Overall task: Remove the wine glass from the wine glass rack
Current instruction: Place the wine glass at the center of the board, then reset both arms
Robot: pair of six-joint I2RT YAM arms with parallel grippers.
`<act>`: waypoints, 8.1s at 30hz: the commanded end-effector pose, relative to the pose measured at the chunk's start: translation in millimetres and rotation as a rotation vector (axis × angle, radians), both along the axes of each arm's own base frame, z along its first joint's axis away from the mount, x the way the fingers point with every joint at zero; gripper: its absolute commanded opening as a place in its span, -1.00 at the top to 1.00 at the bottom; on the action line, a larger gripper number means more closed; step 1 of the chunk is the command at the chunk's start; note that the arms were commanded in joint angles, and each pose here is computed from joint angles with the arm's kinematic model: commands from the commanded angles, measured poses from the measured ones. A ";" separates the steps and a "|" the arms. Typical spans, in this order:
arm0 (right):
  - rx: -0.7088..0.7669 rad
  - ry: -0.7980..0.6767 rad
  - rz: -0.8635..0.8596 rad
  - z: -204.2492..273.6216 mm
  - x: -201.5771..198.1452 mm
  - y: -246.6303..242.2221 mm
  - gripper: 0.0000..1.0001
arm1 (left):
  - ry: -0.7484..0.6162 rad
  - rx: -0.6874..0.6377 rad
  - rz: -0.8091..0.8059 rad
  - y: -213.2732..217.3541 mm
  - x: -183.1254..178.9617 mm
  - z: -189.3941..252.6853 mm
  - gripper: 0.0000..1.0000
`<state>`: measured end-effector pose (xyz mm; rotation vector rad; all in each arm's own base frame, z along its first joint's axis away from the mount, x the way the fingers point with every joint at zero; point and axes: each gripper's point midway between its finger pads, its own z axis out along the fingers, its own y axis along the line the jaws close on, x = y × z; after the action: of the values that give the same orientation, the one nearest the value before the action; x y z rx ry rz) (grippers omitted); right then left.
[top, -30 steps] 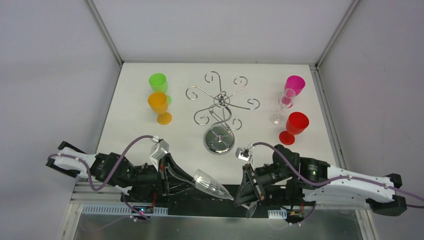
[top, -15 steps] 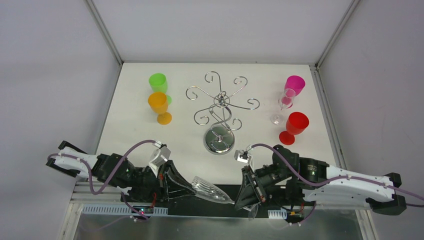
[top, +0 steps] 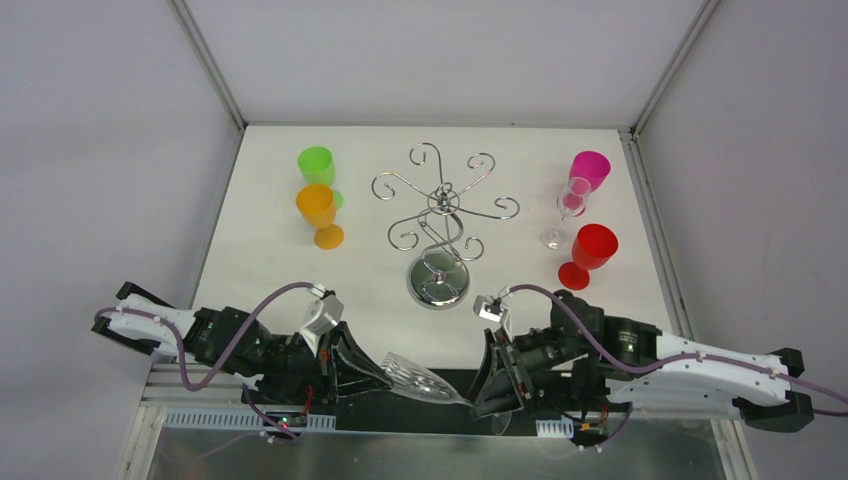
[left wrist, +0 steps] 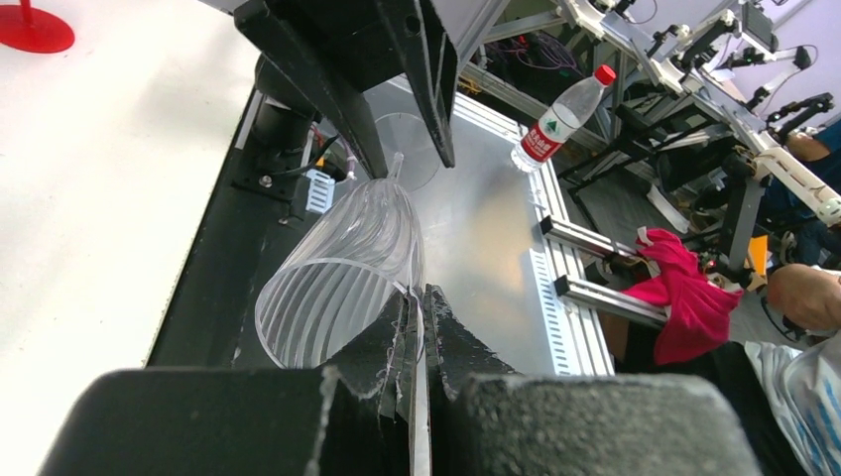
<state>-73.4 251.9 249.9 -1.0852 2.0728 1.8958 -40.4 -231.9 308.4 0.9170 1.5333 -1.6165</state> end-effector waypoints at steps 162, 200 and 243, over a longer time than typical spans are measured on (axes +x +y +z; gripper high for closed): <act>0.077 -0.084 -0.216 -28.7 22.8 -58.3 -0.13 | 0.518 1.216 1.201 194.7 345.9 -92.8 1.00; 0.063 -0.077 -0.230 -29.3 25.9 -51.4 -0.26 | 0.442 1.167 1.226 198.2 339.7 -72.0 0.42; -0.278 -0.443 -0.999 4.1 170.9 -101.1 -0.98 | 0.229 0.648 1.059 146.6 245.8 -16.0 -0.01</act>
<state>78.8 164.1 238.9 -0.3608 2.0801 0.9323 210.3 -75.0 285.1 0.0507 2.2599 -0.3806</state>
